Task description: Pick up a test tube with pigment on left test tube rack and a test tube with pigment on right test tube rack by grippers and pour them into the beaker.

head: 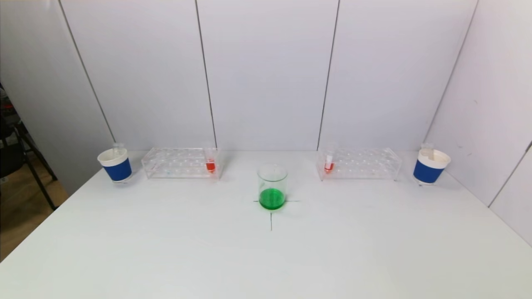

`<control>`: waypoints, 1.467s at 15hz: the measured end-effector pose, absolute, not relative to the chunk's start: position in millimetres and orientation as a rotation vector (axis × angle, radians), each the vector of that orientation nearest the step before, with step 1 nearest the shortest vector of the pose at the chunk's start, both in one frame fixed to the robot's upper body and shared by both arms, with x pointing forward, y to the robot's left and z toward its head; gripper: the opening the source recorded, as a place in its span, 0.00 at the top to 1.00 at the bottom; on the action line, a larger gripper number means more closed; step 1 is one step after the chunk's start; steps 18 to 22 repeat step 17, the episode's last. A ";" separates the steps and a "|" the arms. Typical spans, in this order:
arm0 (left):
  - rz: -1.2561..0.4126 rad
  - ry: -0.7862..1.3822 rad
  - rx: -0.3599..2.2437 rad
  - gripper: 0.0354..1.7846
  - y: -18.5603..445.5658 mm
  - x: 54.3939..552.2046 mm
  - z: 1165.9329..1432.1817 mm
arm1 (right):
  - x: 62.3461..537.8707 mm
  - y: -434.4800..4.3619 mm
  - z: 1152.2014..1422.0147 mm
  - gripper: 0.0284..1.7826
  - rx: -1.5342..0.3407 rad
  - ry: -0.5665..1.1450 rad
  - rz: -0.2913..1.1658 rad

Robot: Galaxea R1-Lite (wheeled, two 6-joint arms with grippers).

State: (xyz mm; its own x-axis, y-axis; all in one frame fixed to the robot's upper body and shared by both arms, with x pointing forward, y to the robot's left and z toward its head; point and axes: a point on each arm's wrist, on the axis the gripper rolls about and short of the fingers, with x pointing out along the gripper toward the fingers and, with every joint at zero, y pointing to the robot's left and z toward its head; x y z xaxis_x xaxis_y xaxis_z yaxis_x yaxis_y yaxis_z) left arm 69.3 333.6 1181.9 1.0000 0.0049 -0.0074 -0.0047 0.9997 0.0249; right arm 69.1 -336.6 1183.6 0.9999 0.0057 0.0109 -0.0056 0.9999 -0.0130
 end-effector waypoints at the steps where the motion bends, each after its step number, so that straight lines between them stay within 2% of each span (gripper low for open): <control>1: 0.005 0.008 0.024 0.01 333.6 69.3 1181.9 | 69.1 -336.6 1183.6 0.01 -0.013 -0.011 0.005; 22: 0.005 0.008 0.024 0.01 333.6 69.3 1181.9 | 69.1 -337.0 1183.7 0.01 0.020 -0.012 -0.011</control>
